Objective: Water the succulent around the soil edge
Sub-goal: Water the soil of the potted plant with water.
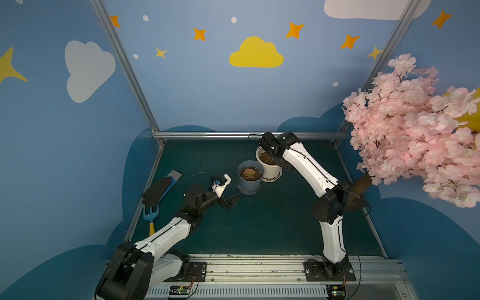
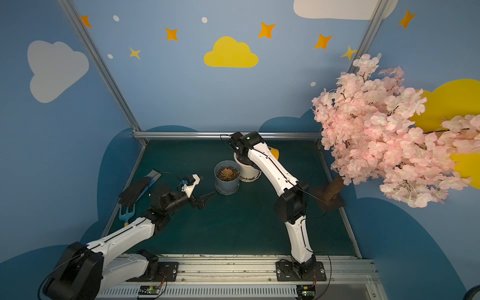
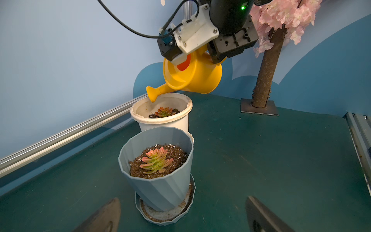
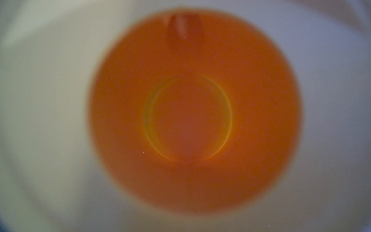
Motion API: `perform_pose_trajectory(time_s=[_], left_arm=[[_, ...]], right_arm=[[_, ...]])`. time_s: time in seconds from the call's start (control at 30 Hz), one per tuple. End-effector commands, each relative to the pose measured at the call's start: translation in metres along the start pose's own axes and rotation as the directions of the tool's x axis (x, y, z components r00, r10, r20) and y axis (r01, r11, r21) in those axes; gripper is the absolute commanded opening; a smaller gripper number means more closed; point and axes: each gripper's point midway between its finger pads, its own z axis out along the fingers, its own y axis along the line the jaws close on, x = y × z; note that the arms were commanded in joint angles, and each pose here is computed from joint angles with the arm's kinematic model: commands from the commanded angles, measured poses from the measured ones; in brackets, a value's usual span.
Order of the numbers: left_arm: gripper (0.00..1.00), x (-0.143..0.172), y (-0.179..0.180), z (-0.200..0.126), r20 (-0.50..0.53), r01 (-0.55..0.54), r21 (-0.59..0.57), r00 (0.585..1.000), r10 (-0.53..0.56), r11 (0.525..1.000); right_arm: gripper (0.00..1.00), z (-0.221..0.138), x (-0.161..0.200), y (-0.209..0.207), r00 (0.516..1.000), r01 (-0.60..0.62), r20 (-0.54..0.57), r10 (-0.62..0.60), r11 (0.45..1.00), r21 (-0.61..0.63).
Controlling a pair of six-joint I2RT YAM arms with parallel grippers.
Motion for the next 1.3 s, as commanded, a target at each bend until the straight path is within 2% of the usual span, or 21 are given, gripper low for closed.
perform_pose_trajectory(time_s=[0.0, 1.27], left_arm=[[1.00, -0.003, -0.001, -0.002, 0.021, -0.003, 0.004, 1.000, 0.003, 1.000], [1.00, -0.007, -0.002, -0.004, 0.034, -0.003, 0.006, 0.999, 0.003, 1.000]], right_arm=[[0.00, -0.007, -0.008, -0.010, 0.999, -0.037, 0.033, 0.036, 0.998, 0.043], [0.00, -0.022, -0.013, 0.011, 0.997, 0.047, 0.065, -0.048, 0.999, 0.013]])
